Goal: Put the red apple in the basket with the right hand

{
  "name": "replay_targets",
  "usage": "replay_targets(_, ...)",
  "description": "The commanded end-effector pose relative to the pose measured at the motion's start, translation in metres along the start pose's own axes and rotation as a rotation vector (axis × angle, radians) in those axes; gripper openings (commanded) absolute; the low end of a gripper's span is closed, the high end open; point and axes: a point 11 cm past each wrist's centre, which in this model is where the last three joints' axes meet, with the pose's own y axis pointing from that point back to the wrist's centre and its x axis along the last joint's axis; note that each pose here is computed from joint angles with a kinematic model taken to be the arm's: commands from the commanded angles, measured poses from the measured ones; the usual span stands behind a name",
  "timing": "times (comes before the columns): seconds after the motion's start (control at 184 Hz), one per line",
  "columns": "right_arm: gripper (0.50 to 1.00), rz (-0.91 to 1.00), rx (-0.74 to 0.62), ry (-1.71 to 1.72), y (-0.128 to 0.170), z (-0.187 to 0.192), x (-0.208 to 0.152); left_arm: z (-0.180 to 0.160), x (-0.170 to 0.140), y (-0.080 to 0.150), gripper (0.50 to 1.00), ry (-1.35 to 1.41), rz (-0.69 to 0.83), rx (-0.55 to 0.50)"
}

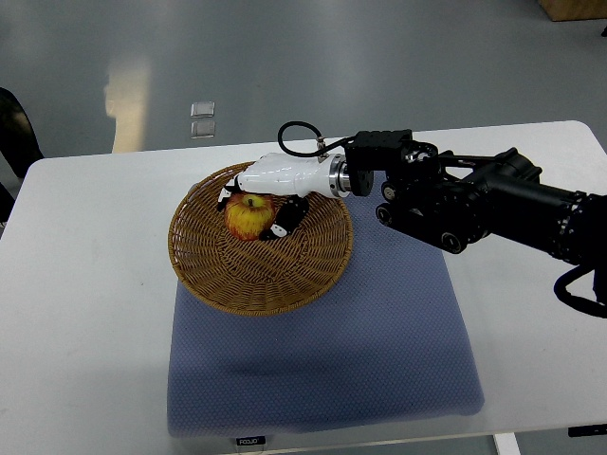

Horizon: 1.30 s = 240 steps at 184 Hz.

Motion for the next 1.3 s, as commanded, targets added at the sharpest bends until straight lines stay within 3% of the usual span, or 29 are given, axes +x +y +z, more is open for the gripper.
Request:
replay_targets(0.0, 0.744, -0.009, -0.005, -0.016, 0.000, 0.002, -0.009, 0.000, 0.000, 0.000, 1.000, 0.000, 0.001, 0.001)
replay_targets(0.293, 0.756, -0.010, -0.021, -0.033, 0.002, 0.008, -0.021, 0.000, 0.000, 0.000, 1.000, 0.000, 0.001, 0.000)
replay_targets(0.542, 0.850, -0.001, -0.026, -0.039, 0.002, 0.009, -0.020, 0.000, 0.000, 0.000, 1.000, 0.000, -0.001, -0.001)
replay_targets(0.921, 0.860, 0.008, -0.025, -0.046, 0.003, 0.009, -0.017, 0.000, 0.000, 0.000, 1.000, 0.000, -0.001, 0.001)
replay_targets(1.035, 0.899, 0.016, -0.035, -0.049, 0.006, 0.014, -0.014, 0.000, 0.000, 0.000, 1.000, 0.000, 0.001, 0.000)
replay_targets(1.295, 0.913, 0.027, -0.077, -0.057, 0.024, 0.033, -0.013, 0.000, 0.000, 0.000, 1.000, 0.000, -0.001, -0.001)
